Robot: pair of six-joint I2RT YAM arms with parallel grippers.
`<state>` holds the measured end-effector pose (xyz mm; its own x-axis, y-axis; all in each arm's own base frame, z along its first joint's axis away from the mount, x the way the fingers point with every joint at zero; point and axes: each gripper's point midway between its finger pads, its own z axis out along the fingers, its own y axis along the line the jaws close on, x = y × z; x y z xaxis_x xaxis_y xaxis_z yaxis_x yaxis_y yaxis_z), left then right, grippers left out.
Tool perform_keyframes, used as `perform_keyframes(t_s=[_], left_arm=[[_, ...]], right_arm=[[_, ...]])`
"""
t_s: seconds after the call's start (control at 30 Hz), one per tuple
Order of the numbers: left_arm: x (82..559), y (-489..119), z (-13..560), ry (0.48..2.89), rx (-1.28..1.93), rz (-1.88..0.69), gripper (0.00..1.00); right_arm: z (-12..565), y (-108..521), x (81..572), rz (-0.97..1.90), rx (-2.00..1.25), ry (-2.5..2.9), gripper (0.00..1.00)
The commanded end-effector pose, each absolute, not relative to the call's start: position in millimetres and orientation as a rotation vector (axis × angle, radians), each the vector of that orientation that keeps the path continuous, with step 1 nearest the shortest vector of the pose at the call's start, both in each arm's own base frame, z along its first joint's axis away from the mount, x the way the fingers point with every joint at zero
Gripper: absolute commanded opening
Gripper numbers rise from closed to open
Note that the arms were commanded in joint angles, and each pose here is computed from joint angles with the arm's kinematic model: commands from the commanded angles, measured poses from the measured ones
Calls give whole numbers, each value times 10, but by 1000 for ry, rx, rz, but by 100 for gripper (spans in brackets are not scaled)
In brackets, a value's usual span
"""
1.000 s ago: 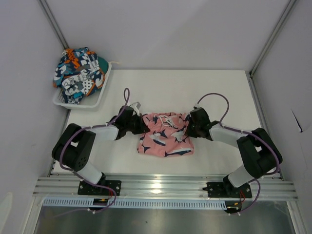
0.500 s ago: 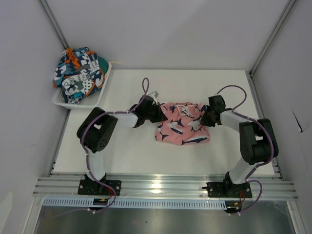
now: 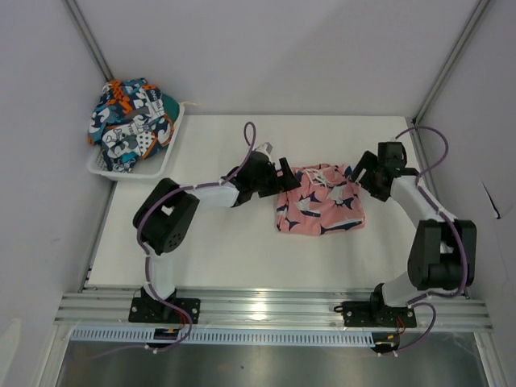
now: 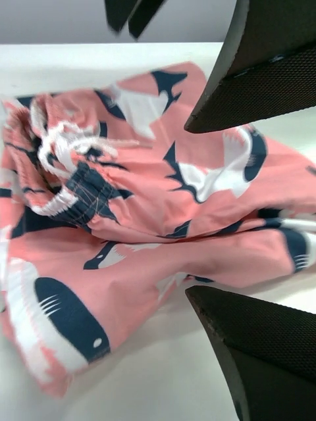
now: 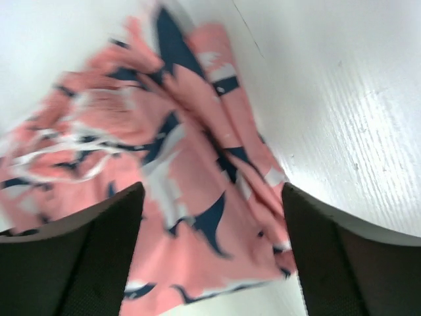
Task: Fold and stack the shorts
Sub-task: Neatly place the folded shorts to the corner
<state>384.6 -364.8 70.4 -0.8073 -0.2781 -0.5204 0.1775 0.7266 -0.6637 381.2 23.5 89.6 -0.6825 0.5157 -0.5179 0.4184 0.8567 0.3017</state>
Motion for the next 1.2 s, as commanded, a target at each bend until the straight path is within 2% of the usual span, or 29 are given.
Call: perform_keyframes(t_s=[0.0, 0.07, 0.1, 0.13, 0.17, 0.27, 0.3, 0.47, 0.6, 0.83, 1.0, 1.17], left_arm=[[3864, -3446, 1425, 2193, -58, -931, 99], [3758, -3337, 1468, 2206, -73, -901, 99], [3655, -3301, 1427, 2217, -79, -911, 99], [3556, -3334, 1605, 2181, -61, -946, 99], [3437, -3298, 1497, 2210, -65, -934, 99], [3147, -3492, 1598, 2175, -18, -1067, 99], [3060, -3531, 1546, 2192, -34, -1110, 98], [2728, -3891, 1429, 2204, 34, -1277, 91], [2571, -4099, 1296, 2207, 86, -1294, 92], [2601, -4205, 890, 2283, 72, -1270, 91], [2718, -4083, 441, 2390, -24, -1126, 92], [2699, -3936, 75, 2460, -122, -1125, 91]], right_arm=[[1454, 226, 3709, 239, 674, 2295, 83], [1574, 356, 3546, 335, 659, 2261, 75], [1595, 405, 3484, 371, 647, 2251, 59], [1713, 473, 3407, 433, 625, 2216, 50], [1616, 525, 3318, 474, 644, 2225, 29], [1531, 814, 3161, 686, 581, 2228, 10], [1487, 881, 3126, 738, 583, 2238, 0], [1181, 1176, 3015, 966, 526, 2299, 0], [785, 1180, 2937, 968, 554, 2391, 0], [252, 733, 2994, 679, 725, 2471, 0], [177, 670, 3045, 668, 753, 2474, 0], [145, 552, 3054, 636, 786, 2474, 0]])
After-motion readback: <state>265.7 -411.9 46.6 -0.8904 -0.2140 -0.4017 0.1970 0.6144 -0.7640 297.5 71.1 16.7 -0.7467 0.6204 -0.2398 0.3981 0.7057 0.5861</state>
